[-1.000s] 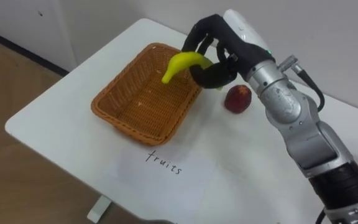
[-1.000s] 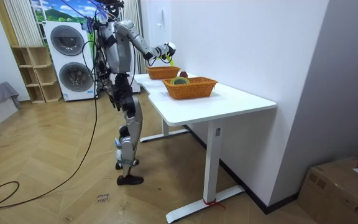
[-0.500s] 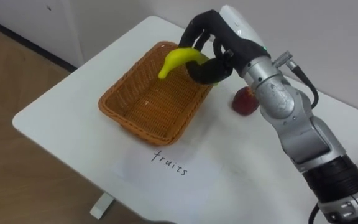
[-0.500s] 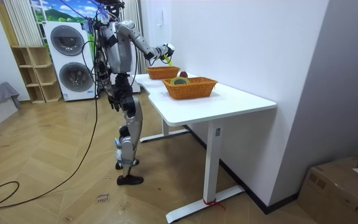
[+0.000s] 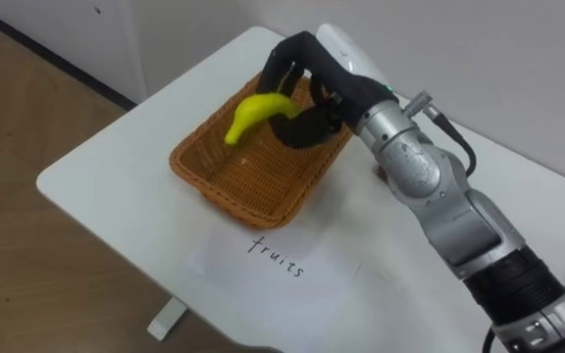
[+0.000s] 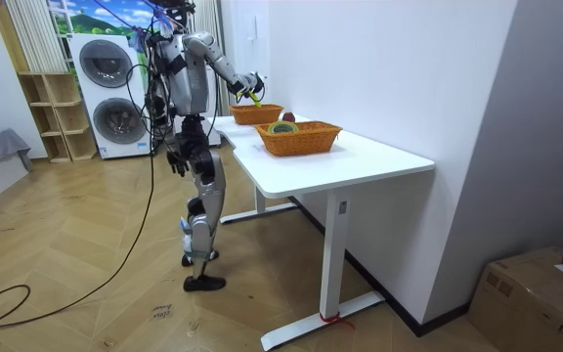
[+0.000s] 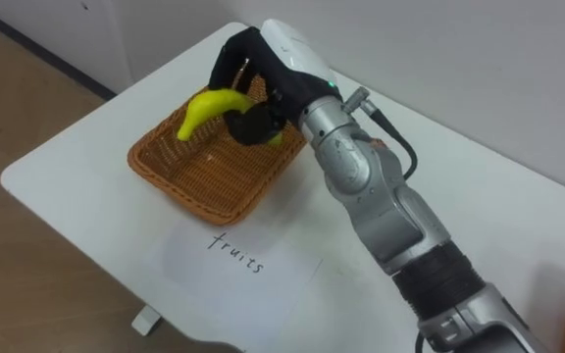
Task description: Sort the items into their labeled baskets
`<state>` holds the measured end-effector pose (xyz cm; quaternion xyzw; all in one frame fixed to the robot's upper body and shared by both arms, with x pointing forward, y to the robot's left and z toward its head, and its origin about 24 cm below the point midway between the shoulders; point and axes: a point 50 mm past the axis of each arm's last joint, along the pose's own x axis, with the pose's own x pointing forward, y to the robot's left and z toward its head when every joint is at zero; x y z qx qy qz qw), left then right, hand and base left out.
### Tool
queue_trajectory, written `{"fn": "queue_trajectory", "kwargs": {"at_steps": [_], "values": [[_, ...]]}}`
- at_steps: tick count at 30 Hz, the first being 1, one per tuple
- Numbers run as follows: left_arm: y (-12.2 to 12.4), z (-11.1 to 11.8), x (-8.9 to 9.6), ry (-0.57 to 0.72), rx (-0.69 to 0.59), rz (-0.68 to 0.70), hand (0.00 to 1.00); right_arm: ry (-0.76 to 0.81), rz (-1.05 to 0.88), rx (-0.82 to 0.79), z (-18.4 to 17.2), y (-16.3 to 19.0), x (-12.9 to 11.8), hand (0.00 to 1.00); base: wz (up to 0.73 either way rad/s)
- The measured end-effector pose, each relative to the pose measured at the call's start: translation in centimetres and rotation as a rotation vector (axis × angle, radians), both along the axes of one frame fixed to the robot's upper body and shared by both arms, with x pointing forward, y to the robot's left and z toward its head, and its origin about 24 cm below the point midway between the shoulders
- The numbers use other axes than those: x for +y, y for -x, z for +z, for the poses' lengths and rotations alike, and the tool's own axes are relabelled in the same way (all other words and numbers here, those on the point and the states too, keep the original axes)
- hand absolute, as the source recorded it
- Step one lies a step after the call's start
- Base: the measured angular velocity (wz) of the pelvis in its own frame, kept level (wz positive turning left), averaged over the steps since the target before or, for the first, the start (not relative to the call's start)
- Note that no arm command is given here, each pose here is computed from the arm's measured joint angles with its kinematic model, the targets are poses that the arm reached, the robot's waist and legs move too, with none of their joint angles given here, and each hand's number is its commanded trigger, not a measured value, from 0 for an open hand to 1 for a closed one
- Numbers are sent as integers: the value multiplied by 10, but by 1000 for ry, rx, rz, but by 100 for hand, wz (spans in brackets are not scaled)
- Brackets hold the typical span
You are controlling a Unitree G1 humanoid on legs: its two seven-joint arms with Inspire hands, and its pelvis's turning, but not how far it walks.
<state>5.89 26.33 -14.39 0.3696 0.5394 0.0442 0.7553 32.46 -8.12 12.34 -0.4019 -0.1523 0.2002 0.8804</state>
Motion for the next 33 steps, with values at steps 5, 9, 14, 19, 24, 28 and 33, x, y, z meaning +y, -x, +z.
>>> {"fn": "queue_trajectory", "kwargs": {"at_steps": [5, 9, 14, 19, 24, 28, 33], "values": [[-3, 0, -1, 3, -7, -3, 0, 17, -12, 19, -6, -2, -2, 100, 4], [-4, 0, 0, 1, -8, -4, 0, 34, -20, 31, -10, -3, -1, 100, 1], [-8, 1, 0, -1, -19, -6, 0, 71, -26, 40, -17, -4, 1, 100, 5], [-12, 3, 1, -5, -37, -13, 0, 116, -8, 63, -26, -2, 6, 100, 0], [-20, 8, 2, -13, -70, -25, 0, 136, -1, 84, -33, -1, 7, 0, 0], [-20, 8, 3, -15, -67, -23, 0, 138, 6, 98, -37, 0, 10, 0, 0], [-18, 7, 3, -18, -57, -20, 0, 148, -3, 116, -42, -1, 9, 0, 0]]}}
